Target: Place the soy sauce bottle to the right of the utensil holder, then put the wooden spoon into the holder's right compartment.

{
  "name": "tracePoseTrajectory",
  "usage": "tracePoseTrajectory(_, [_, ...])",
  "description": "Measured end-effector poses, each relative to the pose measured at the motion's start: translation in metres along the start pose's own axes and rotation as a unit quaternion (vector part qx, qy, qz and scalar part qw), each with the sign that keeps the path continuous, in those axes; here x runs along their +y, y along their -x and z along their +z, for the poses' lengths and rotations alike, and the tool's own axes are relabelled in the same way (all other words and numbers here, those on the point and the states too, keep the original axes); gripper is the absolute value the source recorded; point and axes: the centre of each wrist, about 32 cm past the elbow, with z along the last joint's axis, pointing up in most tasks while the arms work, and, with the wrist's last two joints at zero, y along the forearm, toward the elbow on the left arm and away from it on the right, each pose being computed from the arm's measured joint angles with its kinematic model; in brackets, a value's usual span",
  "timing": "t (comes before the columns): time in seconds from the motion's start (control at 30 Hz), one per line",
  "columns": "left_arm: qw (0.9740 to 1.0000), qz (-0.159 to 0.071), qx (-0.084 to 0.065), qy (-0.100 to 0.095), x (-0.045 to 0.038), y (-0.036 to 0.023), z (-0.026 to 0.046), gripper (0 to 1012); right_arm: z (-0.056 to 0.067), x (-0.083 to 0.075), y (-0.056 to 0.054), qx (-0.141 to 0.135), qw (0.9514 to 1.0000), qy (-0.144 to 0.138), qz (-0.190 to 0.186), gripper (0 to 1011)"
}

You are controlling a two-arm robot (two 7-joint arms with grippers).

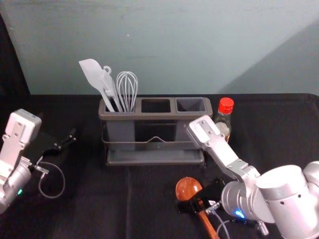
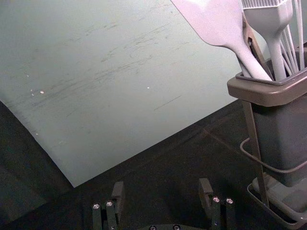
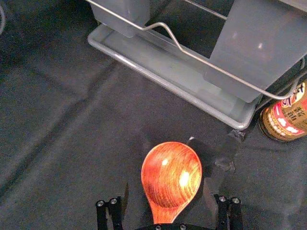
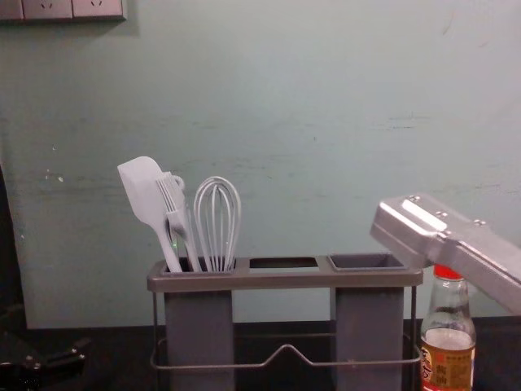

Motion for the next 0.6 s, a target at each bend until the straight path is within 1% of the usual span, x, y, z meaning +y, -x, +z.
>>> tracePoseTrajectory(0.37, [1.0000,0.000,0.000,0.000,0.0000,0.0000,0.0000,1011,0.007,0.018,-0.002,0.010,0.9998,0.014,-0.005,1002])
tracePoseTrajectory(0.6, [1.0000,0.000,0.000,0.000,0.0000,0.0000,0.0000,1012,0.009,0.024,-0.004,0.014,0.9997,0.018,-0.005,1003])
